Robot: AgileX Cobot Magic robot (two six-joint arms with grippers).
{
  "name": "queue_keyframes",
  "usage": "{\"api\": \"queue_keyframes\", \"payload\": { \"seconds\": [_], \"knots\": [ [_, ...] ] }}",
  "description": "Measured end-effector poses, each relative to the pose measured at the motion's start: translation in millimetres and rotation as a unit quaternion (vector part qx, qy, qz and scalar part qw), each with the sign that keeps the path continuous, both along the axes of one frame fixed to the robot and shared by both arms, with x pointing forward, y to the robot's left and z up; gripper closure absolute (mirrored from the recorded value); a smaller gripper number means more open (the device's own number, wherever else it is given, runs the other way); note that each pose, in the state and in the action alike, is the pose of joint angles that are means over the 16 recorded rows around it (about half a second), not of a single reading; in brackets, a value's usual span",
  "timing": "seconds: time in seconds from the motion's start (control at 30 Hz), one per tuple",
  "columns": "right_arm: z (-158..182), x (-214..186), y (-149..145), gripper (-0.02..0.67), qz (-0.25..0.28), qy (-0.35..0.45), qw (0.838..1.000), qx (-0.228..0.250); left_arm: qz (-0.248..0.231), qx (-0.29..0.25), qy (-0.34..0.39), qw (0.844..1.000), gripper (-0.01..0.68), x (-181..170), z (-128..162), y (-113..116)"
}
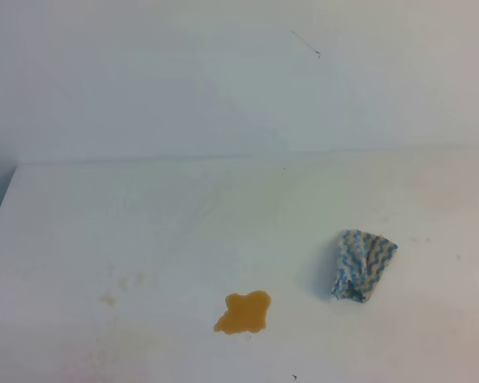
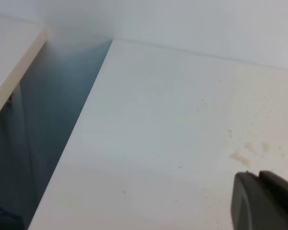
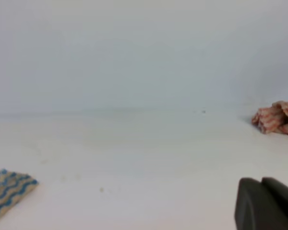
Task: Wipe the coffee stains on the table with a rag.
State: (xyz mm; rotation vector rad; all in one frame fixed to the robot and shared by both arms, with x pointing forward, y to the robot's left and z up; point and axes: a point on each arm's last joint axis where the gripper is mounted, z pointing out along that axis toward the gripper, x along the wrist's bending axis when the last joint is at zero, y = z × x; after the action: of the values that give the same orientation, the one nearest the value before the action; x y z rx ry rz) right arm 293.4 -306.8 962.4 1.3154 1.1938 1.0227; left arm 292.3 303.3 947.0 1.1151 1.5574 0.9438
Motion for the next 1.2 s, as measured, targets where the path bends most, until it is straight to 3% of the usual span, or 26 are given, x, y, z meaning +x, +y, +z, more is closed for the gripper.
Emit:
{"api": "queue_keyframes", "payload": {
  "seconds": [0.47,0.83,1.2],
  "knots": [
    [17.2,0.2,0.4,0.653,0.002,-0.099,0.995,0.031,0.000,0.000,0.000,1.000,0.672,0.0,0.0,0.0],
    [23.3,-0.5,-0.2,0.653,0.001,-0.134,0.990,0.053,0.000,0.000,0.000,1.000,0.672,0.0,0.0,0.0],
    [37.8,-3.3,-0.4,0.653,0.000,-0.173,0.984,0.043,0.000,0.000,0.000,1.000,0.672,0.0,0.0,0.0]
  ]
}}
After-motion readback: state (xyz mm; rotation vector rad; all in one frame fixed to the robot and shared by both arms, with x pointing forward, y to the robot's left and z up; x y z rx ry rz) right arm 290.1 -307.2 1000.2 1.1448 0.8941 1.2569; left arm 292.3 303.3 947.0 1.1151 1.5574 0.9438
